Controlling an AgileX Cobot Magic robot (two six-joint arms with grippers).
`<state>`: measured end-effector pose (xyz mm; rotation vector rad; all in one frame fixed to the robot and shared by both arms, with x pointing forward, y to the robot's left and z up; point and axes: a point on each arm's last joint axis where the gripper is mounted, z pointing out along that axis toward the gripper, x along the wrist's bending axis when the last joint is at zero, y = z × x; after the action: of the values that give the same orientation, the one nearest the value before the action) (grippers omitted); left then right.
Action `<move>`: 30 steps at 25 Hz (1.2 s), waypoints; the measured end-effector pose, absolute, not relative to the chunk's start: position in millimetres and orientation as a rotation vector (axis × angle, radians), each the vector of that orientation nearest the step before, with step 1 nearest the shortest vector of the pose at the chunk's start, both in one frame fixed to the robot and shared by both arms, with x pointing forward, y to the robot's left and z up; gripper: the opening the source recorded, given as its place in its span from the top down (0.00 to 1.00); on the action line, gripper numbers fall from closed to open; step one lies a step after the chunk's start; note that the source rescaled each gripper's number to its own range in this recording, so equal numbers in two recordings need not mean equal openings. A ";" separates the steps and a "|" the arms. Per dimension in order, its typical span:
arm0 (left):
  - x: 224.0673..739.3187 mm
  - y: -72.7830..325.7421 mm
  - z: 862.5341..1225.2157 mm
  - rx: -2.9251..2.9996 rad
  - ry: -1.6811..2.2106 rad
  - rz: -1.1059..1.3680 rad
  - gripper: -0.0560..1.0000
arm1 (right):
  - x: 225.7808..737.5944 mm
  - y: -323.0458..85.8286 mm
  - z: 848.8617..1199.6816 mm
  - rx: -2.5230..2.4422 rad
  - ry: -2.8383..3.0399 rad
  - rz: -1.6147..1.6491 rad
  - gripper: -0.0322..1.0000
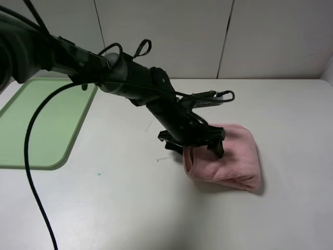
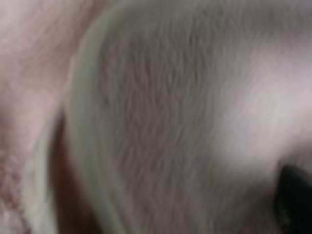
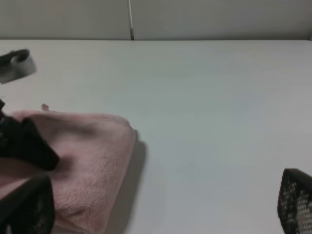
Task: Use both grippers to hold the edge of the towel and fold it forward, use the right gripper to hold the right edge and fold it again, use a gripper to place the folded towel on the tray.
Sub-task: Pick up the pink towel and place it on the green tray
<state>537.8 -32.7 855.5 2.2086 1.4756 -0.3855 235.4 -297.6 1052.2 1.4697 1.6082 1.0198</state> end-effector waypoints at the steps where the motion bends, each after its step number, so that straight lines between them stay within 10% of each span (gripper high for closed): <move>1: 537.1 -34.7 855.3 2.198 1.476 -0.382 0.18 | 235.4 -297.7 1052.2 1.469 1.608 1.019 0.00; 8: 539.0 -35.7 852.5 2.172 1.489 -0.364 0.30 | 235.3 -297.6 1052.2 1.469 1.608 1.021 0.00; 16: 539.1 -34.5 843.8 2.186 1.491 -0.351 0.81 | 235.3 -297.6 1052.2 1.469 1.608 1.021 0.00; 30: 539.3 -33.8 843.4 2.217 1.454 -0.331 0.81 | 235.3 -297.6 1052.2 1.469 1.608 1.021 0.00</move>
<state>539.3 -33.8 843.4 2.2171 1.4539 -0.3313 235.3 -297.6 1052.2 1.4691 1.6076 1.0208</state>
